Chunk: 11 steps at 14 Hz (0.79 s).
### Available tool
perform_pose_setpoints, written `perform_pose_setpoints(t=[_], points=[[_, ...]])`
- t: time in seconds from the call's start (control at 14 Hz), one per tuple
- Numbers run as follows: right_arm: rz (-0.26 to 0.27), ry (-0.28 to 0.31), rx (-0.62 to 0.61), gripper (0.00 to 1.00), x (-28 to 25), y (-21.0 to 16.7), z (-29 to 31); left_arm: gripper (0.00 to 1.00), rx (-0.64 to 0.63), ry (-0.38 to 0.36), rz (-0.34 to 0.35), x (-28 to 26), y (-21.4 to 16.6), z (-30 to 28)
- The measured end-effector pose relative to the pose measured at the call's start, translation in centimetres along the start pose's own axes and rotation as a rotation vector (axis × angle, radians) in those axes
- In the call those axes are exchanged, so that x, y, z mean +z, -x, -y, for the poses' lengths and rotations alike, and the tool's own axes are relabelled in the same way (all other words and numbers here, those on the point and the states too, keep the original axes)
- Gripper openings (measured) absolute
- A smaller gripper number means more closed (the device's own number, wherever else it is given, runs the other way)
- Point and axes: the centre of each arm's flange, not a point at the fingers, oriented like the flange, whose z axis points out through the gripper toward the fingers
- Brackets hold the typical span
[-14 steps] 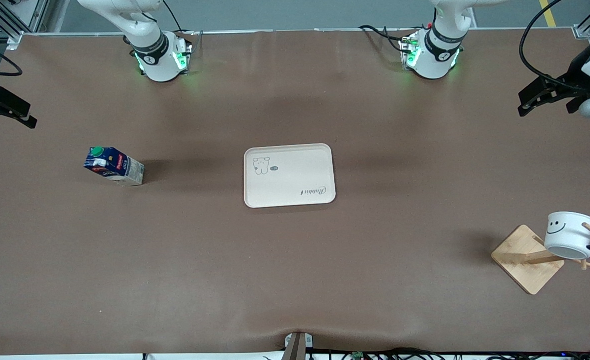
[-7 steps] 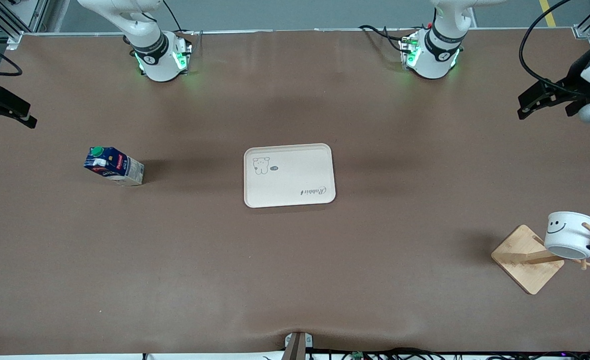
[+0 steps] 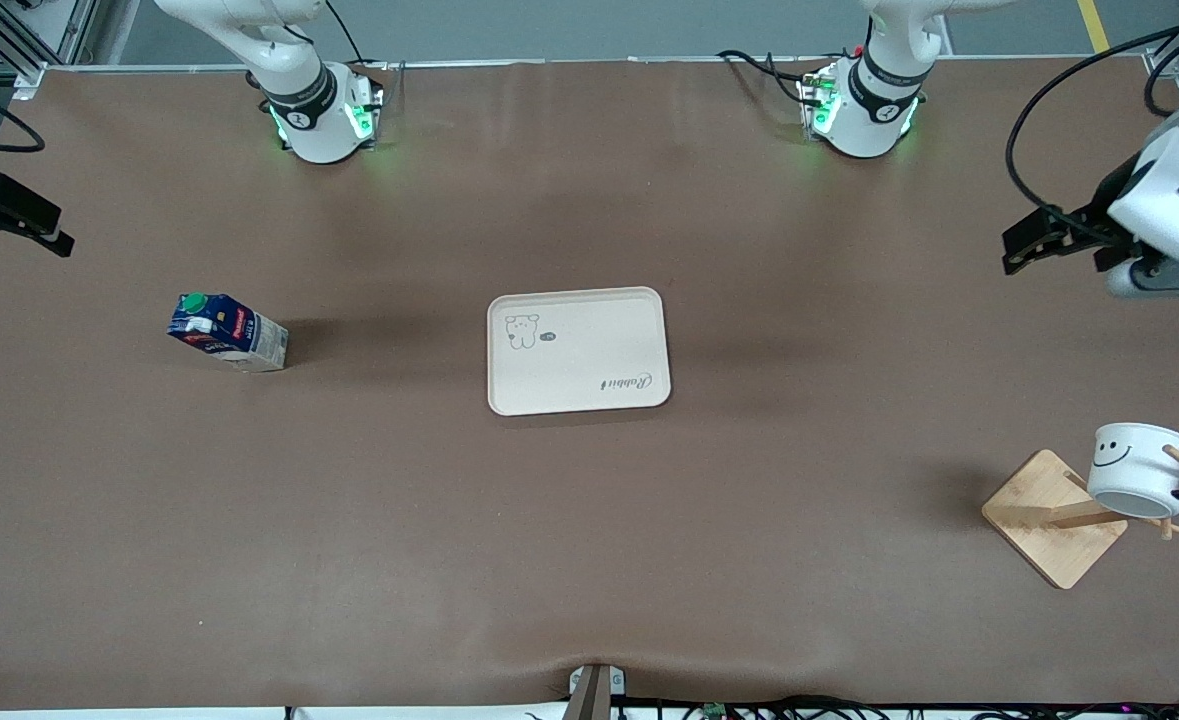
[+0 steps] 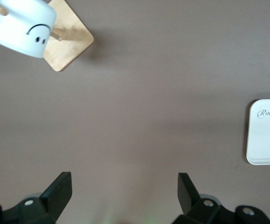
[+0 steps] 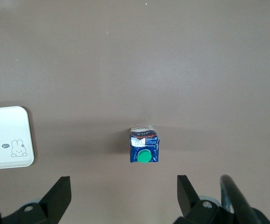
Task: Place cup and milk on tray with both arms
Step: 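Move the left gripper toward the white mug on the wooden stand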
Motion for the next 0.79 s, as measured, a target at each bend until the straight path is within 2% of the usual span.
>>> perform_pose_setpoints(t=[0.29,0.79], points=[[0.0,0.0,0.0,1.0,0.0,0.0,0.0,1.0,-0.013,0.005,-0.026,1.6,-1.1,0.7],[0.0,0.0,0.0,1.0,0.0,0.0,0.0,1.0,-0.134,0.018,-0.204,8.6,-3.9,8.1]])
